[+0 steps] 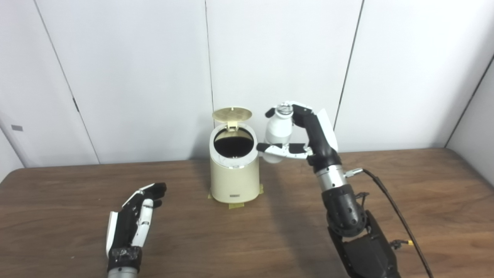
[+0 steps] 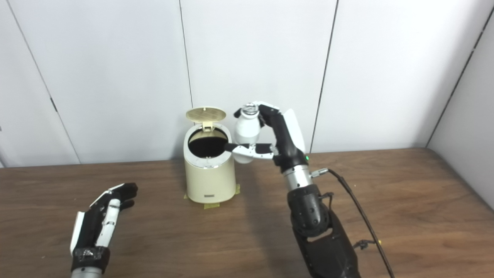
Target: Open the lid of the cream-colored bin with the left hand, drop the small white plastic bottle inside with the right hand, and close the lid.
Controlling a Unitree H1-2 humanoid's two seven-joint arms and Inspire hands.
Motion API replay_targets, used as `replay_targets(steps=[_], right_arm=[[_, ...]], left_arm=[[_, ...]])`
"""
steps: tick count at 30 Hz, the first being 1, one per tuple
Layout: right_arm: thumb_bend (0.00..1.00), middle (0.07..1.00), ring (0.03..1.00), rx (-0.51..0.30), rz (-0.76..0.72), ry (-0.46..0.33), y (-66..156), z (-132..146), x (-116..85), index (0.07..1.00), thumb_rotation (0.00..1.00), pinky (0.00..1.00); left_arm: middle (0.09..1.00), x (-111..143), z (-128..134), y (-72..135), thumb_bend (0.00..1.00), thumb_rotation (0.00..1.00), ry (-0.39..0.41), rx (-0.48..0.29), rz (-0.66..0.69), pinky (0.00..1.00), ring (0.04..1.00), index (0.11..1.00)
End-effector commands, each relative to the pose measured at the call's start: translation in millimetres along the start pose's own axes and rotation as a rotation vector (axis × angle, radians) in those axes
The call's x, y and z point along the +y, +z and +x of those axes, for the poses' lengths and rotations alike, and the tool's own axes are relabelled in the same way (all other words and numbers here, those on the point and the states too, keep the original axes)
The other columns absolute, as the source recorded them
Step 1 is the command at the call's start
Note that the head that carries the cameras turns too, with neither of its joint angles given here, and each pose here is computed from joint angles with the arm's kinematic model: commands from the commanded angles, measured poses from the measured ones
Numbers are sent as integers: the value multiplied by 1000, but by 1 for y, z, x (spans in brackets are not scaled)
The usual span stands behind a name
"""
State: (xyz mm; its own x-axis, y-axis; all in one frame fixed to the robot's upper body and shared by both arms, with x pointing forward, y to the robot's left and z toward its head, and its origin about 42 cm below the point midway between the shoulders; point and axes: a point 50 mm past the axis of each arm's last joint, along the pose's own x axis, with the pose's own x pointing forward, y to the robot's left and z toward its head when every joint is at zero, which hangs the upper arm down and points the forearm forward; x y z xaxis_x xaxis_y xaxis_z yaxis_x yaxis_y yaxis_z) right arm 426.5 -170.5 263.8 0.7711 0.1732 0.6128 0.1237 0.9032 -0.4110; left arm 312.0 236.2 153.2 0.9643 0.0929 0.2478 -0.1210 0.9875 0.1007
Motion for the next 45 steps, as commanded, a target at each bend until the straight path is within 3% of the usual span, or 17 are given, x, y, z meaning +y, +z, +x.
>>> replay_targets(steps=[1,11,14,18,24,45], right_arm=[[508,490,374,-157,31,-23,28,25,0,554,0,304],[511,513,379,-303,89,47,38,37,24,519,0,277],[518,482,438,-320,79,63,39,42,29,494,0,244],[517,498,420,-321,100,72,39,48,37,496,0,351],[516,509,406,-323,93,66,37,56,45,492,0,342],[517,501,414,-522,-180,28,33,76,52,497,0,345]], left_arm=[[750,-5,14,20,153,748,-6,-103,-5,762,781,717],[757,-10,13,23,152,775,-15,-107,-14,753,783,724],[754,-11,13,23,143,751,-15,-107,-20,749,781,723],[753,-11,11,24,140,744,-18,-115,-16,742,778,723],[754,-13,8,27,138,755,-13,-115,-7,744,779,722],[752,-15,0,29,158,750,-10,-110,-7,750,777,725]])
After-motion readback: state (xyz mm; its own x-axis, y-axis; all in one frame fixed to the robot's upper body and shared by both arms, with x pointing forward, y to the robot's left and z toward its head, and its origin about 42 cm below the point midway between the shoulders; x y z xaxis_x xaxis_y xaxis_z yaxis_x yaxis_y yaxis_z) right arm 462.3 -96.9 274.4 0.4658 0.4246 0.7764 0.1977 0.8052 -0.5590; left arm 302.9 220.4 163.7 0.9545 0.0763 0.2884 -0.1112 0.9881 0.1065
